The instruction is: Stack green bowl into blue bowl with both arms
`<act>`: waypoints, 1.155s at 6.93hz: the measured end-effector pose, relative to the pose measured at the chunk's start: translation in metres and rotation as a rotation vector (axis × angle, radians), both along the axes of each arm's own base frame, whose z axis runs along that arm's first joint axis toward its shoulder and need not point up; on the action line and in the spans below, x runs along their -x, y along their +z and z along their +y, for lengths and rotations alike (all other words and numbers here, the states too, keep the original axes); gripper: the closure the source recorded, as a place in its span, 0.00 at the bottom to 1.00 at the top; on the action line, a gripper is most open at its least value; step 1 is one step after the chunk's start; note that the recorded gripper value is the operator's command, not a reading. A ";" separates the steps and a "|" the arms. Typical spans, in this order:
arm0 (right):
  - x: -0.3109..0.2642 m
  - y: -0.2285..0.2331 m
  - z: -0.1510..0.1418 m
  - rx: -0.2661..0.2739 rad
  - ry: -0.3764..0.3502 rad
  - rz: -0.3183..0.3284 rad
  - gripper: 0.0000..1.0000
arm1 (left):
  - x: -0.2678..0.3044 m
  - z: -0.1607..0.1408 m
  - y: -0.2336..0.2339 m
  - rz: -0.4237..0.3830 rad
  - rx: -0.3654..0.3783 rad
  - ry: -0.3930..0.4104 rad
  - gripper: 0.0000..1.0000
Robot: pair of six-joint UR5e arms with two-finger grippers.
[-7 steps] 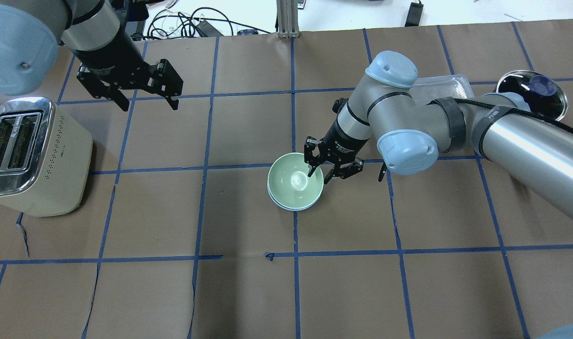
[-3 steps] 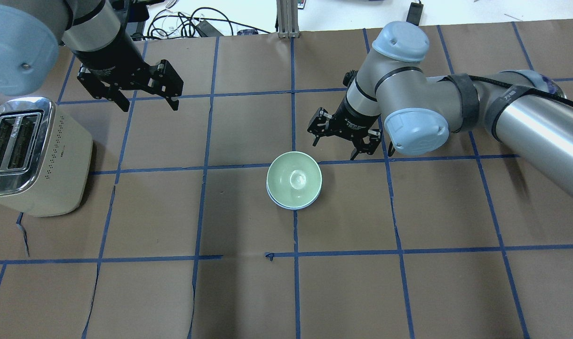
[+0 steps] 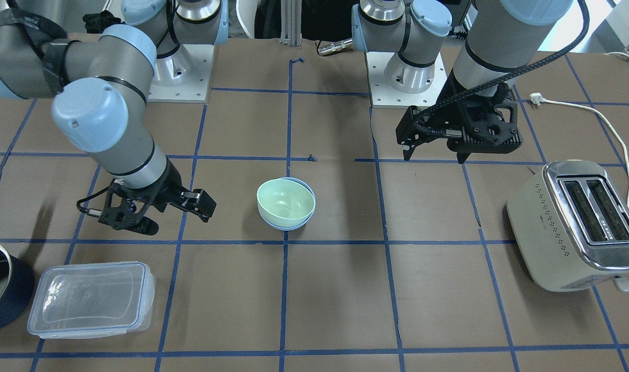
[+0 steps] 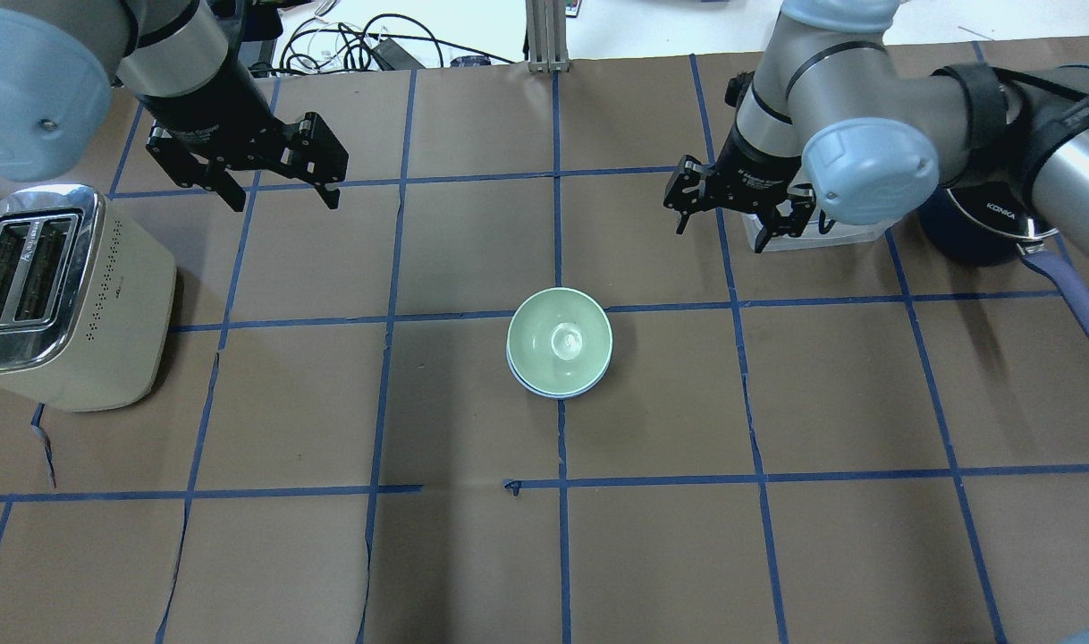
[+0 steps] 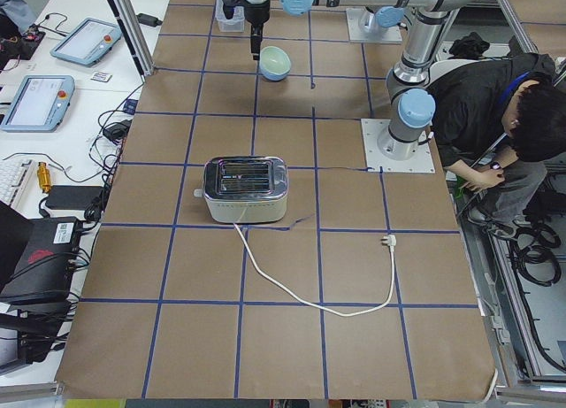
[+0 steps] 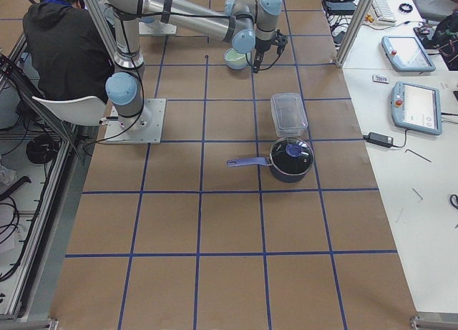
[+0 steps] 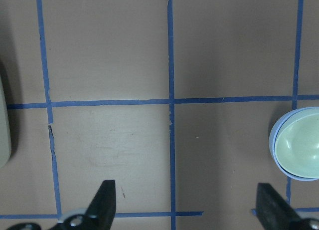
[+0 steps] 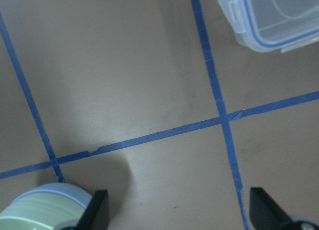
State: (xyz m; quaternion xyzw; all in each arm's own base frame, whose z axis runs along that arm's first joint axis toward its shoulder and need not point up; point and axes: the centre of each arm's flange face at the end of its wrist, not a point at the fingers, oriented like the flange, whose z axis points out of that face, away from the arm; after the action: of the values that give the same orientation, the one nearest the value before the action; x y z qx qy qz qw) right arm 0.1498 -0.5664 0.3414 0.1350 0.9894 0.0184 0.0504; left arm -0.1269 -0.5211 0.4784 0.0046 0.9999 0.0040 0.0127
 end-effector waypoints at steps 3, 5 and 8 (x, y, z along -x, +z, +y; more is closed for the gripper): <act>0.015 0.083 0.034 0.111 0.097 0.012 0.00 | 0.000 -0.001 0.004 -0.004 0.009 0.033 0.00; 0.014 0.119 0.070 0.087 0.151 0.008 0.00 | -0.001 -0.001 0.007 -0.007 0.015 0.071 0.00; 0.016 0.138 0.091 0.036 0.200 0.015 0.00 | -0.001 0.000 0.005 -0.007 0.011 0.079 0.00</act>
State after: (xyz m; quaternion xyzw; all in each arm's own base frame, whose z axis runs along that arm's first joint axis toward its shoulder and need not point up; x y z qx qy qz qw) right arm 0.1342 -0.4756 0.4791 0.0350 0.9984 0.0043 0.0434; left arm -0.1262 -0.5208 0.4835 -0.0347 0.9993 -0.0011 0.0161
